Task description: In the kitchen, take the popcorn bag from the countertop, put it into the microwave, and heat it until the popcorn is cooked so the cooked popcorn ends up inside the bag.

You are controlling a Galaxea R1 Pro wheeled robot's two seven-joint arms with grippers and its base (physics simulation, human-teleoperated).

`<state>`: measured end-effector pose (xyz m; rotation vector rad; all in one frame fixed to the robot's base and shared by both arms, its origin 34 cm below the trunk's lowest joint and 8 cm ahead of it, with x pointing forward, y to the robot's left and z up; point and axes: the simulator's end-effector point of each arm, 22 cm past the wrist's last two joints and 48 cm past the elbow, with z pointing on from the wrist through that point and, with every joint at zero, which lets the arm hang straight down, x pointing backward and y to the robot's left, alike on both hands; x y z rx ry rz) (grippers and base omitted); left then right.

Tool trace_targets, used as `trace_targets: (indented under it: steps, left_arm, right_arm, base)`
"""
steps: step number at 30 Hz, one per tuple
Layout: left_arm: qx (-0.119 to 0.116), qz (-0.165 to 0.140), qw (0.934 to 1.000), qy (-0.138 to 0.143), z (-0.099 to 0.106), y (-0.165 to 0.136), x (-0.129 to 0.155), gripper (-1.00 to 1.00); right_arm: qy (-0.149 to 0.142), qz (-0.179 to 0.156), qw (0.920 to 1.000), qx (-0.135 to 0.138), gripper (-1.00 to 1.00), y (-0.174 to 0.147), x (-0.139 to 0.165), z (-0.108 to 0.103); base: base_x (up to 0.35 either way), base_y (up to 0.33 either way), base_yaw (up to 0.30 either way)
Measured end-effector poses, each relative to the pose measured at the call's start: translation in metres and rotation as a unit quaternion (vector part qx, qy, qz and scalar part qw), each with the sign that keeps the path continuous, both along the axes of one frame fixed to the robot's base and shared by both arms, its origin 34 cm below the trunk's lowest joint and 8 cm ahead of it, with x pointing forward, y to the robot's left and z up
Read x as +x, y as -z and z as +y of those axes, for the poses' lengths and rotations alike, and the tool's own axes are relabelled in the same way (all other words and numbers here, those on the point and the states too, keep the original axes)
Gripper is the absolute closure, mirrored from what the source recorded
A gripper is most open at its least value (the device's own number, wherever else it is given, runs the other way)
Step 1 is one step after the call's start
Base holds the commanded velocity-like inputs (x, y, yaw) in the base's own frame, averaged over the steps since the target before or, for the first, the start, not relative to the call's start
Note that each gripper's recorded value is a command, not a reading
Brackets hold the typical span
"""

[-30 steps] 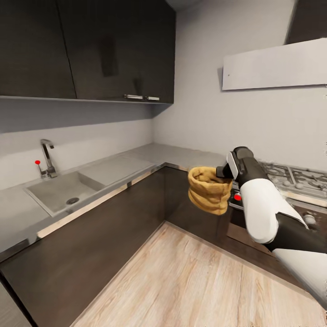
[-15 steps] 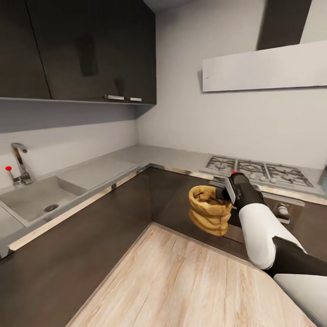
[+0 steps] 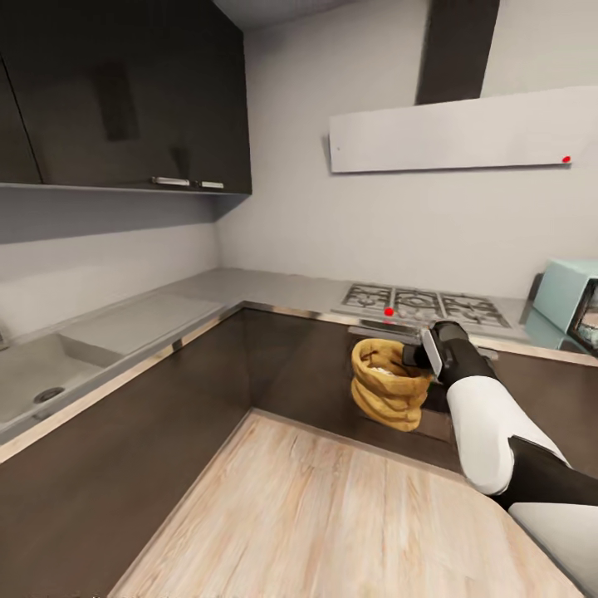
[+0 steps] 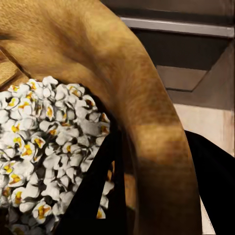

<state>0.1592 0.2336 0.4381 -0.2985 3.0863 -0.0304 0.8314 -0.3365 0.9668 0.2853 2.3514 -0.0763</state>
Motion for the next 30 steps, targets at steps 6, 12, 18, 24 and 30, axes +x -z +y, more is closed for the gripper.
trace_targets:
  steps: [6, 12, 18, 24, 30]
  left_arm:
    - [0.000, -0.002, 1.0000, 0.000, 0.001, 0.000, 0.002, -1.00]
    - [0.001, -0.005, 1.0000, -0.001, 0.001, 0.000, 0.003, -1.00]
    - [0.001, -0.006, 1.0000, -0.002, 0.002, 0.000, 0.005, -1.00]
    - [0.002, -0.008, 1.0000, -0.002, 0.003, 0.000, 0.006, -1.00]
    - [0.003, -0.009, 1.0000, -0.003, 0.004, 0.000, 0.007, -1.00]
  right_arm:
    - [0.006, 0.006, 0.9999, -0.005, 1.00, 0.007, -0.006, -0.007]
    - [0.024, 0.012, 0.9996, -0.011, 1.00, 0.006, -0.014, -0.035]
    - [0.026, 0.010, 0.9995, -0.013, 1.00, 0.004, -0.015, -0.038]
    - [0.028, 0.007, 0.9995, -0.016, 1.00, 0.001, -0.015, -0.041]
    - [0.027, 0.006, 0.9995, -0.017, 1.00, -0.001, -0.015, -0.040]
  base:
    - [-0.338, 0.000, -0.259]
    - [-0.162, 0.000, -0.270]
    - [-0.002, 0.000, -0.285]
    - [0.000, 0.000, -0.286]
    - [0.000, 0.000, -0.286]
